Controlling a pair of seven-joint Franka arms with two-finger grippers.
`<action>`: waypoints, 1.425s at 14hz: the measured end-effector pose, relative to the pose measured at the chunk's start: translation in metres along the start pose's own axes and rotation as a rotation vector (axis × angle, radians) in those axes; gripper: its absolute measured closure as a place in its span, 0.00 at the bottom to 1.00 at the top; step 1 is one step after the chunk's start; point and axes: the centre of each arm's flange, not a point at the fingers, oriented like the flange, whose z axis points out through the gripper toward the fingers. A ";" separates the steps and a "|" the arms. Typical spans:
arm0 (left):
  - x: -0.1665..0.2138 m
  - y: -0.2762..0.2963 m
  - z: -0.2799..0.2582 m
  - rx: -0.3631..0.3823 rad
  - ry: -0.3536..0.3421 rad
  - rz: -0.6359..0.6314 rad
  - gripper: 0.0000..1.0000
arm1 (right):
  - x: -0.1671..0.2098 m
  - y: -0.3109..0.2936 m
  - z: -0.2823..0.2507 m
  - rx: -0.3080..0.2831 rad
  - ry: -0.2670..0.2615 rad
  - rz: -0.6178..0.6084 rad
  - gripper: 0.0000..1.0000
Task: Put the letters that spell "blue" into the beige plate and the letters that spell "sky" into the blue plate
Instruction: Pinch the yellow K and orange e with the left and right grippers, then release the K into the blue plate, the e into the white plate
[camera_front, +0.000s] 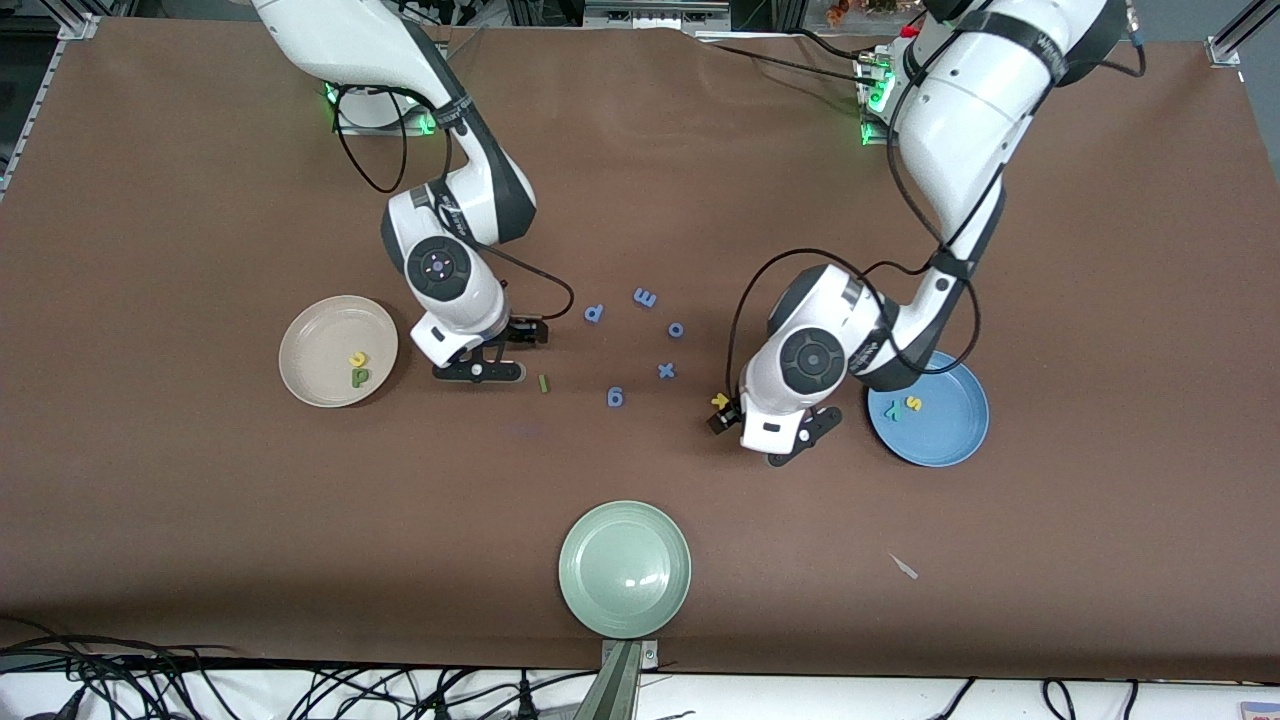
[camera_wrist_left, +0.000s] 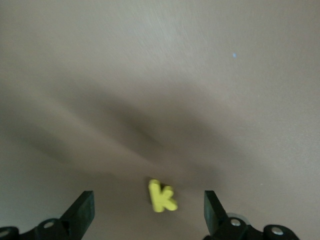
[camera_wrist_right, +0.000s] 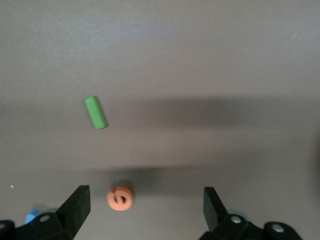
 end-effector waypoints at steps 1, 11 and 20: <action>-0.006 0.004 0.010 -0.006 -0.001 -0.017 0.11 | -0.007 -0.005 0.006 0.007 0.005 0.011 0.00; -0.020 0.009 0.028 -0.001 -0.006 -0.024 0.48 | -0.042 -0.015 0.048 0.034 0.039 0.002 0.11; -0.014 0.006 0.032 0.006 -0.003 -0.030 0.76 | -0.041 -0.015 0.046 0.039 0.049 0.005 0.59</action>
